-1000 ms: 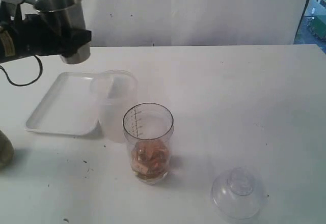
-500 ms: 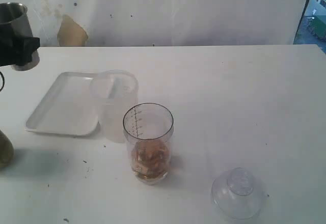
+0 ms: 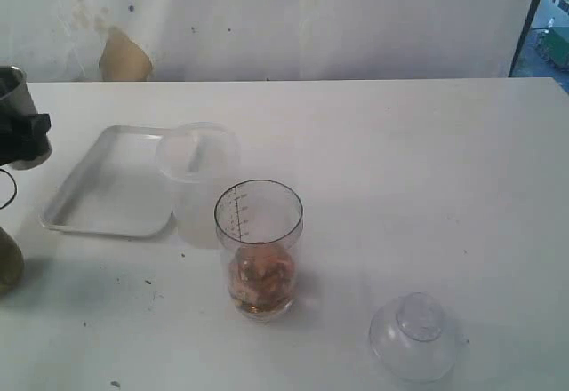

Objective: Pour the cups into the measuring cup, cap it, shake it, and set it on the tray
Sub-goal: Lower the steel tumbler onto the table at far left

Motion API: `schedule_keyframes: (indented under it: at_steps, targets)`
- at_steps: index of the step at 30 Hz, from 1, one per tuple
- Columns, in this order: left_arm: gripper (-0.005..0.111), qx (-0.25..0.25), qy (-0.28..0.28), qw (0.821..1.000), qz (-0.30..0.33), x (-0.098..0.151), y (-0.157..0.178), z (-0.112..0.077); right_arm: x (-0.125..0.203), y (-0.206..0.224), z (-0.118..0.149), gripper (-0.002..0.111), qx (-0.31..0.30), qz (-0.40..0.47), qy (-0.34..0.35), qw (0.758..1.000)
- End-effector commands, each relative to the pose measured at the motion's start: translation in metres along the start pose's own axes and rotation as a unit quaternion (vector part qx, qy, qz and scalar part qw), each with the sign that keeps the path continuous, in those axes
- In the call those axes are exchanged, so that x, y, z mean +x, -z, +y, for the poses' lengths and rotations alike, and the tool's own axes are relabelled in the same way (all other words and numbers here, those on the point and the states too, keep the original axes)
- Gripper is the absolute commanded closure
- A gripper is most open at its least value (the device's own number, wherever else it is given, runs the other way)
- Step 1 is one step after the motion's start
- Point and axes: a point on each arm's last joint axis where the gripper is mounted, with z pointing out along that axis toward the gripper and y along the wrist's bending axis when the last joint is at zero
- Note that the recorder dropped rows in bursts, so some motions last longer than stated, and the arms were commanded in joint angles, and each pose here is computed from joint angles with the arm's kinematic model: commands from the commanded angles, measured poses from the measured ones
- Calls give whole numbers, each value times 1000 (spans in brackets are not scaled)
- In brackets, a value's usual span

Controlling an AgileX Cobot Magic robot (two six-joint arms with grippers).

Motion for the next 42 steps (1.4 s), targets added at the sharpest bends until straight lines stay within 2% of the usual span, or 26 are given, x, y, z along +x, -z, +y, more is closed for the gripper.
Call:
schedule_keyframes:
  at_steps: [1,5,10,15,19,32,35,37,38,39,42]
  targets:
    - [107,19,25,999,-37,-5,-9,0,0,0,0,107,2,-5,1,1000]
    - [107,23,18,999,-23,1,-15,1,0,0,0,107,2,-5,1,1000]
    - [107,3,-39,999,-31,14,-20,6,0,0,0,107,2,-5,1,1000]
    - [107,-10,-34,999,-19,20,-21,9,0,0,0,107,2,-5,1,1000]
    - [107,-16,-31,999,14,26,-20,10,0,0,0,107,2,-5,1,1000]
    - [105,-19,-34,999,36,30,-20,11,0,0,0,107,2,-5,1,1000]
    - [90,-19,-34,999,36,30,-20,11,0,0,0,107,2,-5,1,1000]
    - [60,-19,-34,999,36,30,-20,11,0,0,0,107,2,-5,1,1000]
    - [35,-20,-33,999,36,30,-20,11,0,0,0,107,2,-5,1,1000]
    - [22,-20,-33,999,36,30,-20,11,0,0,0,107,2,-5,1,1000]
    - [3,-21,-32,999,39,31,-20,11,0,0,0,107,2,-5,1,1000]
